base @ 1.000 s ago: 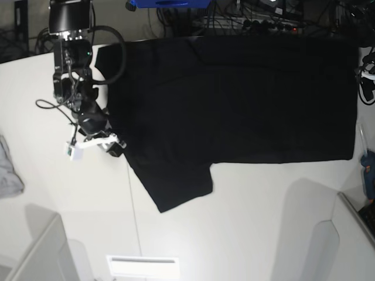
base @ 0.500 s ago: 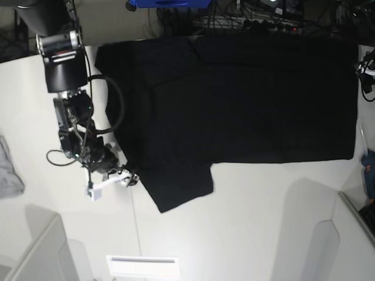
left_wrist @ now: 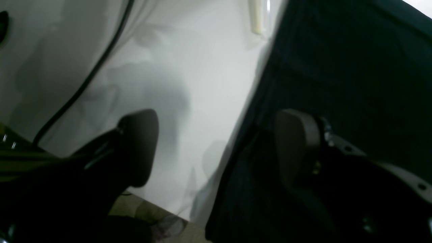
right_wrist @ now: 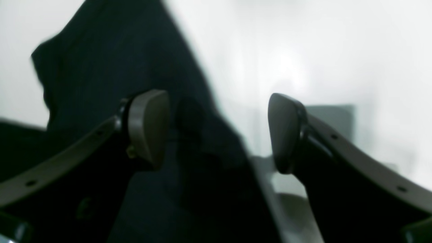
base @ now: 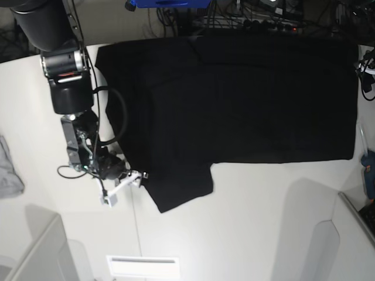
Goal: Fold the T-shirt properly
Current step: 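Release the shirt and move the right gripper to the sleeve side, then grasp the shirt's hem corners with both grippers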
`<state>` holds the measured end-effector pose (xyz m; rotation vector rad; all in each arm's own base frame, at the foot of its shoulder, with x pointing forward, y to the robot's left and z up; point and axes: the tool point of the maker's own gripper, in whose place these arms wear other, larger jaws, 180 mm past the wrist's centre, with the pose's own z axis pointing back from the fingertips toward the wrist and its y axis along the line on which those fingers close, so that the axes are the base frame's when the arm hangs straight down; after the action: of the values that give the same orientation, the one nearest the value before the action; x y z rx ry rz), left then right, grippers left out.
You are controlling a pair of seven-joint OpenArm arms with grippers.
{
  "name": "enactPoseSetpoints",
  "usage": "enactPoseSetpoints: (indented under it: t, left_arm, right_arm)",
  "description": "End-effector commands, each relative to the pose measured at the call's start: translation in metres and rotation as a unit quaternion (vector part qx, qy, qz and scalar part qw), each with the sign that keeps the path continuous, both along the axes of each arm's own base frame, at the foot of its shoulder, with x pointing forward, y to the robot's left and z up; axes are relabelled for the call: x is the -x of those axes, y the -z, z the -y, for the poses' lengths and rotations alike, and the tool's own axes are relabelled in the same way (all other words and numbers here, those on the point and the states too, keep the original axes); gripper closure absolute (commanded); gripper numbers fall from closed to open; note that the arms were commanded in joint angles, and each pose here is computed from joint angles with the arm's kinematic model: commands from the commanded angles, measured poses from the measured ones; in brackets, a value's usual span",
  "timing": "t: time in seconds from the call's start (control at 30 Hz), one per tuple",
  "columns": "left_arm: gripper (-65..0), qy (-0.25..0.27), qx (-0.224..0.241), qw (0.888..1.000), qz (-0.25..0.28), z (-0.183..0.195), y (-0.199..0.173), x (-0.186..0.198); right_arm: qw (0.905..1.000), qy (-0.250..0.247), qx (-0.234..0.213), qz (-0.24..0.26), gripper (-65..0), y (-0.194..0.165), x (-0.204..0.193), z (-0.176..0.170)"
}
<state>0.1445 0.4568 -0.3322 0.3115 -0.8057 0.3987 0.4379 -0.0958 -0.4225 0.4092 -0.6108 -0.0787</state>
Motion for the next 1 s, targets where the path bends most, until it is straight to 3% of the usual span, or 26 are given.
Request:
enactPoseSetpoints:
  t: [0.0, 0.27, 0.5, 0.6, 0.77, 0.97]
  left_arm:
    - [-51.5, 0.004, -0.022, 1.0, 0.019, -0.008, -0.018, -0.007]
    - [-51.5, 0.004, -0.022, 1.0, 0.018, -0.008, -0.017, -0.006]
    - [-51.5, 0.001, -0.055, 0.998, -0.012, -0.015, -0.016, -0.01]
    - [-51.5, -0.005, -0.067, 0.998, -0.007, -0.023, -0.022, -0.023]
    - [-51.7, 0.034, -0.097, 0.995, -0.021, -0.025, -0.031, -0.071]
    - [-51.7, 0.046, -0.065, 0.997, -0.005, -0.029, -0.026, -0.122]
  right_arm:
    - [0.9995, -0.005, -0.001, 0.03, -42.6, -0.021, -0.017, -0.004]
    - [0.9994, -0.017, -0.015, 0.026, -41.3, -0.016, -0.011, -0.03]
    - [0.9995, -0.014, -0.011, 0.026, -16.8, -0.015, -0.011, -0.025]
    - [0.9995, -0.014, -0.011, 0.025, 0.0, -0.014, -0.011, -0.025]
    - [0.9996, -0.013, -0.012, 0.025, 0.0, -0.014, -0.011, -0.025]
    - [0.9996, -0.013, -0.012, 0.025, 0.0, -0.014, -0.011, -0.025]
